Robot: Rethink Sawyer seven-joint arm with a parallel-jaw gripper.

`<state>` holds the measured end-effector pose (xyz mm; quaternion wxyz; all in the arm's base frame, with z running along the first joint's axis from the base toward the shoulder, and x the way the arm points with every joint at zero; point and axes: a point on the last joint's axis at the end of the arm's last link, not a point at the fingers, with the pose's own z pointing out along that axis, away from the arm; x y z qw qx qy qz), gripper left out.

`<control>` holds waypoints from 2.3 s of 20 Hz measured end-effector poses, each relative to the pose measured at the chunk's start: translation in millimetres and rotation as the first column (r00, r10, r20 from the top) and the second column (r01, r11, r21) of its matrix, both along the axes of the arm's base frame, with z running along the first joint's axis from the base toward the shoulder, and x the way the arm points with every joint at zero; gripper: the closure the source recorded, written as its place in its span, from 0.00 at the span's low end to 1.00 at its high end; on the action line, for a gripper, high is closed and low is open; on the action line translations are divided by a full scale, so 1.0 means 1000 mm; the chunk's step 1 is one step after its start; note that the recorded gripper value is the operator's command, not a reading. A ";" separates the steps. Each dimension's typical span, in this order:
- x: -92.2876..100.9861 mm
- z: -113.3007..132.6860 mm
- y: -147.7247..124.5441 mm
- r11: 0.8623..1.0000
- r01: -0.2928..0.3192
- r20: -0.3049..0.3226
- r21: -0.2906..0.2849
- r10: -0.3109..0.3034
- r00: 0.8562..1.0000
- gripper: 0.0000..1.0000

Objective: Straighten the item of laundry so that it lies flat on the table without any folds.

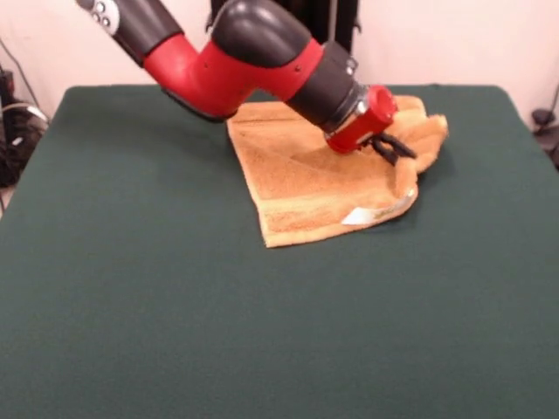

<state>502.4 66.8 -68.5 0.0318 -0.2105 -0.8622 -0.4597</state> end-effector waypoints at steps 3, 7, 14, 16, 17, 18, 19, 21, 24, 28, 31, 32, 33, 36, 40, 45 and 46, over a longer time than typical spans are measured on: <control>-0.008 0.001 -0.003 0.996 -0.051 0.008 0.071 0.050 0.999 1.00; -0.022 0.003 -0.005 0.966 -0.175 0.070 0.188 0.165 0.984 1.00; -0.037 0.007 0.002 0.855 -0.412 0.271 0.315 0.335 0.902 1.00; -0.040 0.010 0.003 0.828 -0.453 0.312 0.329 0.358 0.880 1.00; -0.040 0.011 0.004 0.821 -0.465 0.324 0.331 0.363 0.873 1.00; -0.042 0.015 0.005 0.794 -0.504 0.370 0.340 0.379 0.848 1.00; -0.042 0.017 0.006 0.784 -0.518 0.391 0.342 0.382 0.837 1.00; -0.041 0.019 0.008 0.770 -0.538 0.423 0.342 0.385 0.820 1.00; -0.039 0.019 0.010 0.769 -0.541 0.436 0.341 0.380 0.816 1.00; -0.036 0.020 0.011 0.773 -0.535 0.442 0.341 0.371 0.817 0.00; -0.030 0.020 0.012 0.790 -0.516 0.448 0.332 0.349 0.823 0.00; -0.028 0.019 0.013 0.794 -0.511 0.449 0.328 0.345 0.824 0.00; -0.027 0.019 0.013 0.801 -0.504 0.451 0.322 0.339 0.826 0.00; -0.020 0.016 0.013 0.826 -0.477 0.456 0.299 0.316 0.832 0.00; -0.014 0.014 0.013 0.849 -0.449 0.458 0.280 0.293 0.839 0.00; -0.013 0.012 0.014 0.857 -0.442 0.461 0.267 0.289 0.839 0.00; -0.012 0.012 0.014 0.858 -0.442 0.462 0.262 0.291 0.838 0.00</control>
